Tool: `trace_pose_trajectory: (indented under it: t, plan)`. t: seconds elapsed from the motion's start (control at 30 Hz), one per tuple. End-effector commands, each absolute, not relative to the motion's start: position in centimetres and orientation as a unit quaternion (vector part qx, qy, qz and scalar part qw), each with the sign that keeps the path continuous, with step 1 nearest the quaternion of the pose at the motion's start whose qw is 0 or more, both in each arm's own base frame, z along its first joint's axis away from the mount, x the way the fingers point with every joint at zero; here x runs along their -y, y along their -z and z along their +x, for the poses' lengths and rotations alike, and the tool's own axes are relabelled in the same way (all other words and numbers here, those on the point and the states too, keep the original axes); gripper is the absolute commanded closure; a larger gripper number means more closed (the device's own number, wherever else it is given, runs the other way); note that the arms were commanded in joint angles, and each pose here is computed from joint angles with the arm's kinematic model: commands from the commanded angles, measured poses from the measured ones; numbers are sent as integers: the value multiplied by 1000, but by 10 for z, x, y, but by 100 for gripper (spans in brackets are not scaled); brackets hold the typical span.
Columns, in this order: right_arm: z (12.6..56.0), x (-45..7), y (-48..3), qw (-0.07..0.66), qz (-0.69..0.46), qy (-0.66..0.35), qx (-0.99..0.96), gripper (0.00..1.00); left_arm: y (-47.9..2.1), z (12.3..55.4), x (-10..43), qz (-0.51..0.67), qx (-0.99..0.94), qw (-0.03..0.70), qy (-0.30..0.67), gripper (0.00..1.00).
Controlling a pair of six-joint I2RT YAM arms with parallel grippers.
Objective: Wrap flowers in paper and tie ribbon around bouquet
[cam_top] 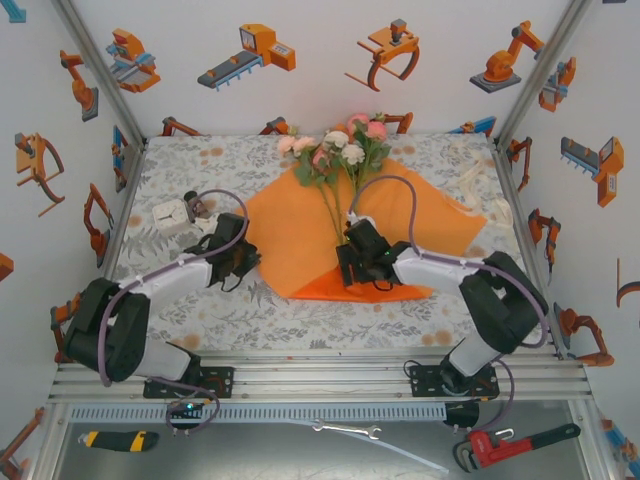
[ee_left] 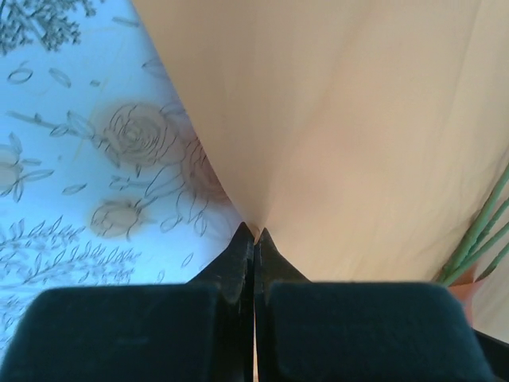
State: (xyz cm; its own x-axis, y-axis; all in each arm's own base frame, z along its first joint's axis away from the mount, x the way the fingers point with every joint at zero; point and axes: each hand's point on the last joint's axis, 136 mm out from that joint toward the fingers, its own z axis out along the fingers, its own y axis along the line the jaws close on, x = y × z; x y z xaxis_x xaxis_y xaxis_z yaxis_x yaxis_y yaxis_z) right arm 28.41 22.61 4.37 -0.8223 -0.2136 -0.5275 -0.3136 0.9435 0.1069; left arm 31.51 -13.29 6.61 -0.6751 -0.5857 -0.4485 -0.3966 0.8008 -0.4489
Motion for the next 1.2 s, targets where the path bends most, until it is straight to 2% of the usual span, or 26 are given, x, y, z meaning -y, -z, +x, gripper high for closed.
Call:
trace_pose_trajectory:
  t: [0.0,0.1,0.27,0.3,0.4,0.43,0.5,0.6,0.7,0.8,0.87,0.9,1.07,1.17]
  plan:
    - [253,-223,-45,241,-125,-117,-955,34,-50,274,121,-248,-928,249,127,100]
    - [246,-224,-48,246,-128,-119,-953,33,-52,259,117,-237,-933,244,120,93]
    - [258,-230,-52,259,-129,-112,-951,31,-76,262,122,-220,-930,268,119,85]
    - [262,-233,-53,261,-132,-111,-950,30,-82,264,123,-216,-930,274,118,82]
    - [267,-242,-56,259,-139,-116,-949,28,-96,271,126,-199,-929,295,102,64]
    - [268,-245,-56,256,-140,-118,-949,27,-99,274,126,-195,-928,302,95,64]
    - [266,-252,-63,247,-146,-132,-949,26,-102,279,129,-187,-929,305,89,67]
    - [252,-256,-71,251,-149,-141,-946,25,-104,284,137,-180,-930,305,94,83]
    - [230,-257,-69,265,-166,-135,-940,20,-104,286,144,-177,-931,302,100,94]
    - [223,-254,-66,285,-187,-111,-934,14,-105,285,145,-183,-931,298,102,100]
    - [224,-258,-64,296,-210,-100,-927,11,-108,283,146,-190,-930,295,108,100]
    - [226,-259,-63,300,-218,-94,-924,7,-110,282,145,-196,-929,294,110,100]
    - [247,-252,-58,325,-224,-20,-918,5,-129,280,145,-229,-924,281,117,100]
    - [251,-256,-52,321,-235,-10,-917,5,-139,280,148,-253,-921,269,124,100]
